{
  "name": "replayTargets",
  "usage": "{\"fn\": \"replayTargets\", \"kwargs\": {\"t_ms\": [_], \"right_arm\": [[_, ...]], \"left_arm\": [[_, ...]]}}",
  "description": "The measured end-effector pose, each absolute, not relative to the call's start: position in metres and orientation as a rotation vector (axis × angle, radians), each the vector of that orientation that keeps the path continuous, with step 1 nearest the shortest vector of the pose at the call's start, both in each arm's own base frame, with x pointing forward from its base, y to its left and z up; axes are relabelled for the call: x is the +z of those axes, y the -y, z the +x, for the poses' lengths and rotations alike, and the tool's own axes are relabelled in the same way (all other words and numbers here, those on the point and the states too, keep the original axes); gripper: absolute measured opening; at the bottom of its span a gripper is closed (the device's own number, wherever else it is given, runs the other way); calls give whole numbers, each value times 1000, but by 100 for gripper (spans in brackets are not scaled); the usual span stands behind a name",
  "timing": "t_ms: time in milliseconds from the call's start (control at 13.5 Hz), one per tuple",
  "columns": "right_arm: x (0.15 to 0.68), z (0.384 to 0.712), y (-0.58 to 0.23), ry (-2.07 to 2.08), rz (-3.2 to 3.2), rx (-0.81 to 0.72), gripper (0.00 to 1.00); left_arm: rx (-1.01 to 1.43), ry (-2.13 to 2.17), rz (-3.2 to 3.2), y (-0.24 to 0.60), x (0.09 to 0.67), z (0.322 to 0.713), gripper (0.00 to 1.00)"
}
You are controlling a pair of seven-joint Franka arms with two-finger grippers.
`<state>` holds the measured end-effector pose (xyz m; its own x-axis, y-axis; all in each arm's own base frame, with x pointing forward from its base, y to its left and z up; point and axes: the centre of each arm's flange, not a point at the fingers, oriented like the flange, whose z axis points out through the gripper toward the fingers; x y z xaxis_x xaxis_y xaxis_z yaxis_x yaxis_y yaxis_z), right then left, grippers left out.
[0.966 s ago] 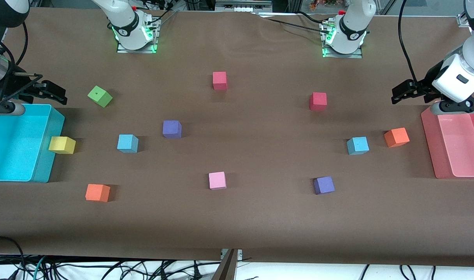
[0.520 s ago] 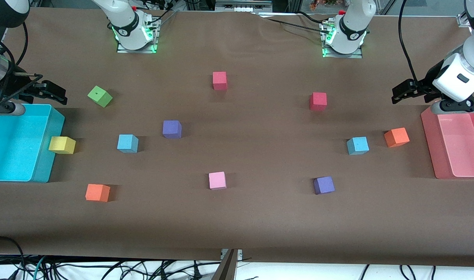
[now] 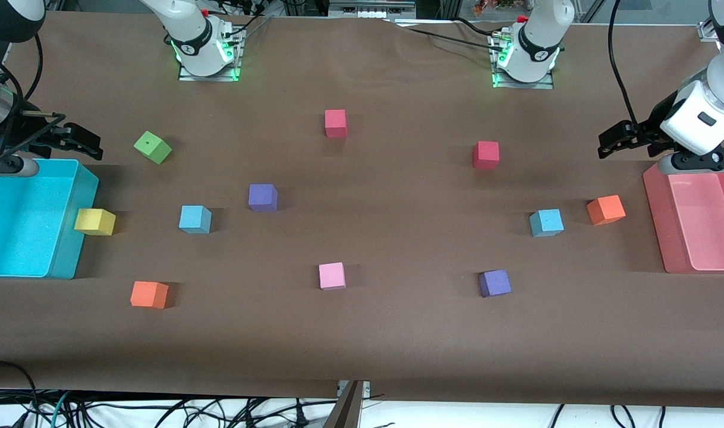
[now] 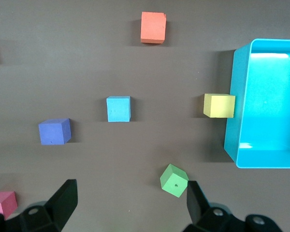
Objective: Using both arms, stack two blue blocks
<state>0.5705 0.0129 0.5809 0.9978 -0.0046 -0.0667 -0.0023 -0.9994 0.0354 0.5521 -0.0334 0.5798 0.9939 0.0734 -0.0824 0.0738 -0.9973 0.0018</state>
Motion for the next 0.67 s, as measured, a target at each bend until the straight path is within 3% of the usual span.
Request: {"fn": "replayTargets", "kwargs": {"t_ms": [669], "right_arm": [[572,573,-13,5,3103,-128,100]], "left_arm": [[-124,-116,3132,33,582,551,100]]}}
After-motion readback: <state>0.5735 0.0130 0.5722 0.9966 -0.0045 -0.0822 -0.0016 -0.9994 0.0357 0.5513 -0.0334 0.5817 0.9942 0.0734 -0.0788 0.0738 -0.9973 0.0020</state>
